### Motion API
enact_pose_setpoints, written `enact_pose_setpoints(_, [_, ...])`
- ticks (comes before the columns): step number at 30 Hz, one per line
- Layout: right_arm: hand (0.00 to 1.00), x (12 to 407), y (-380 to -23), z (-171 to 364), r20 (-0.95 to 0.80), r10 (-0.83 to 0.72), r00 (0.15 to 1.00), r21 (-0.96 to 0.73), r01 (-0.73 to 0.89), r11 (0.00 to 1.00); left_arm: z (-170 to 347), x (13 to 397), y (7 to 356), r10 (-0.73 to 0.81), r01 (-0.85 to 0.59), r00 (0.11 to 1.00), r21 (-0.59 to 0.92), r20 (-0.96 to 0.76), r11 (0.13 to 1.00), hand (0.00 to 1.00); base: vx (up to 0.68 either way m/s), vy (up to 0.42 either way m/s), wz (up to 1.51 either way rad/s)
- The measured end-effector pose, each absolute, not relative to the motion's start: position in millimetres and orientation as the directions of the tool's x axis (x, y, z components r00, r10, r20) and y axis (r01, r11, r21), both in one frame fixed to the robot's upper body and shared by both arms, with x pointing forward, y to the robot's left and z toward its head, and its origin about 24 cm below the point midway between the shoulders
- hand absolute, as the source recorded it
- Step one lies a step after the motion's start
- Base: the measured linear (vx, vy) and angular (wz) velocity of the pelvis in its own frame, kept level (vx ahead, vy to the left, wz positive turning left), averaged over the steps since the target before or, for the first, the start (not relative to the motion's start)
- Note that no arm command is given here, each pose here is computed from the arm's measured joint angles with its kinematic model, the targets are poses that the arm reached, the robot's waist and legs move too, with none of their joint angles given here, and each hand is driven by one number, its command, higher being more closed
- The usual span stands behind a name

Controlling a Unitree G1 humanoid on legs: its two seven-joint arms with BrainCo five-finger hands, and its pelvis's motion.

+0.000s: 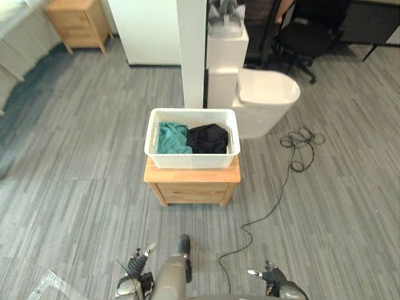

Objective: Pick up the laundry basket with both hands and put the clothes into the washing machine.

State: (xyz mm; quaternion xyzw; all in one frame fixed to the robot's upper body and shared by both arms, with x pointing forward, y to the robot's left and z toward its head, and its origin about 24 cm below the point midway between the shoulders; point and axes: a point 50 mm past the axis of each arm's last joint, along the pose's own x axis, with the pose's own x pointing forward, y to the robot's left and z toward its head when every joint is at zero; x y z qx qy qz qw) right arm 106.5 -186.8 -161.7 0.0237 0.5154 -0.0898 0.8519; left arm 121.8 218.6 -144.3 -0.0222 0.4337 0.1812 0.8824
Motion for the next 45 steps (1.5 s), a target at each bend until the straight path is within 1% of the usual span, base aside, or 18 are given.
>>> enact_pose_setpoints(4, [0.00,114,-192,-159,-0.872,-0.141,0.468,-0.037,0.225,0.974,-148,115,218,0.293,-0.326,0.529,0.128,-0.797,0.937,0.00,0.50,0.233,-0.17])
enact_pose_setpoints(9, [0.00,126,-188,-155,-0.850,-0.127,0.511,-0.043,0.174,0.984,-149,116,213,0.267,-0.263,0.530,0.143,-0.805,0.954,0.00,0.24,0.082,-0.33])
enact_pose_setpoints(13, [0.00,125,-184,-155,-0.853,-0.117,0.509,-0.039,0.162,0.986,-150,115,212,0.264,-0.260,0.528,0.143,-0.807,0.955,0.00,0.18,-0.116,-0.30])
enact_pose_setpoints(17, [0.00,123,-193,-155,-0.853,-0.152,0.500,-0.071,0.177,0.982,-153,114,195,0.227,-0.252,0.526,0.104,-0.820,0.962,0.00,0.21,-0.156,-0.01])
enact_pose_setpoints(24, [0.00,121,-200,-154,-0.848,-0.177,0.500,-0.109,0.161,0.981,-153,111,198,0.241,-0.273,0.519,0.108,-0.820,0.956,0.00,0.05,-0.080,0.06])
enact_pose_setpoints(27, [0.00,135,-227,-132,-0.729,-0.346,0.590,-0.149,0.357,0.922,-151,94,219,0.369,-0.512,0.456,0.100,-0.810,0.853,0.00,-0.08,-0.034,-0.21])
enact_pose_setpoints(28, [0.00,140,-233,-126,-0.697,-0.378,0.610,-0.154,0.388,0.909,-151,89,224,0.389,-0.549,0.443,0.098,-0.807,0.830,0.00,-0.13,-0.033,-0.36])
enact_pose_setpoints(30, [0.00,149,-259,-105,-0.593,-0.481,0.646,-0.181,0.475,0.861,-146,74,243,0.469,-0.678,0.395,0.093,-0.790,0.729,0.00,-0.13,-0.034,-0.18])
enact_pose_setpoints(32, [0.00,150,-287,-81,-0.478,-0.600,0.642,-0.245,0.558,0.793,-130,72,276,0.604,-0.832,0.348,0.061,-0.717,0.552,0.00,-0.11,-0.032,0.12])
enact_pose_setpoints(33, [0.00,151,-292,-74,-0.442,-0.623,0.645,-0.263,0.571,0.778,-124,70,286,0.646,-0.866,0.329,0.053,-0.689,0.497,0.00,-0.09,-0.035,0.05])
enact_pose_setpoints(35, [0.00,157,-308,-48,-0.313,-0.692,0.650,-0.307,0.620,0.722,-95,67,321,0.787,-0.944,0.261,0.023,-0.559,0.329,0.00,-0.06,-0.020,0.02])
enact_pose_setpoints(36, [0.00,160,-315,-35,-0.251,-0.719,0.648,-0.320,0.645,0.694,-74,73,336,0.850,-0.961,0.249,-0.010,-0.465,0.276,0.00,-0.03,0.010,0.18])
enact_pose_setpoints(37, [0.00,162,-317,-28,-0.217,-0.732,0.646,-0.325,0.659,0.678,-54,82,345,0.887,-0.963,0.260,-0.043,-0.381,0.264,0.00,-0.02,0.025,0.22])
enact_pose_setpoints(40, [0.00,173,-317,-17,-0.161,-0.733,0.660,-0.334,0.663,0.670,7,108,353,0.946,-0.947,0.308,-0.131,-0.100,0.295,0.00,-0.01,0.041,0.08])
enact_pose_setpoints(41, [0.00,176,-317,-15,-0.153,-0.732,0.664,-0.328,0.665,0.671,13,114,351,0.942,-0.937,0.329,-0.147,-0.069,0.316,0.00,0.00,0.049,0.05])
enact_pose_setpoints(42, [0.00,194,-316,-7,-0.124,-0.708,0.695,-0.309,0.651,0.693,20,140,340,0.910,-0.899,0.413,-0.180,-0.039,0.400,0.00,-0.01,0.050,0.04])
enact_pose_setpoints(44, [0.00,211,-315,3,-0.102,-0.680,0.726,-0.275,0.637,0.720,22,162,332,0.873,-0.862,0.487,-0.183,-0.037,0.473,0.00,-0.04,0.049,0.01])
enact_pose_setpoints(45, [0.00,234,-309,13,-0.085,-0.638,0.766,-0.237,0.606,0.759,26,189,322,0.824,-0.815,0.565,-0.177,-0.037,0.551,0.00,-0.06,0.037,-0.03])
